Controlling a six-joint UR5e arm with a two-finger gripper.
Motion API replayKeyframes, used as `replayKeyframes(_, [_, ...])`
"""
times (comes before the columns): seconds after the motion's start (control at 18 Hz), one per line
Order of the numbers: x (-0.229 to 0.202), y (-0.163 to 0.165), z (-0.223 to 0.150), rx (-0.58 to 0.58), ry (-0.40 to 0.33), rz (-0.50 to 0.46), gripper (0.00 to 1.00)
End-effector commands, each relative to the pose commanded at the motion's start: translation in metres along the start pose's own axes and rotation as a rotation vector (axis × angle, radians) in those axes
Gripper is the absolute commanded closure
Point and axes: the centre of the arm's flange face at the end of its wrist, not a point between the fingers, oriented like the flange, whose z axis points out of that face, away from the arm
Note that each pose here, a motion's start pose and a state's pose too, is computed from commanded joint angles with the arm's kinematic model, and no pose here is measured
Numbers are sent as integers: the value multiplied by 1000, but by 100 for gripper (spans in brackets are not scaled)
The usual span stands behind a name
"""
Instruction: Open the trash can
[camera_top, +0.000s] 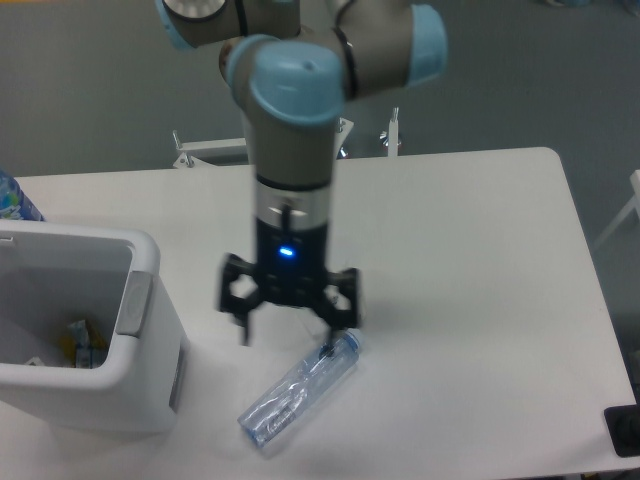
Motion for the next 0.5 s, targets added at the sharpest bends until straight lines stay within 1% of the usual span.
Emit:
replayKeyframes(0.17, [-37,21,26,-67,-18,85,0])
replayKeyframes(0.22, [-46,29,38,-92,-18,126,0])
replayKeyframes(0.28, [-51,36,47,-121,-20,176,0])
replayKeyframes(0.39, [-62,56,56,-176,-25,245,0])
replayKeyframes(0.5, [-62,61,63,-191,-11,315,0])
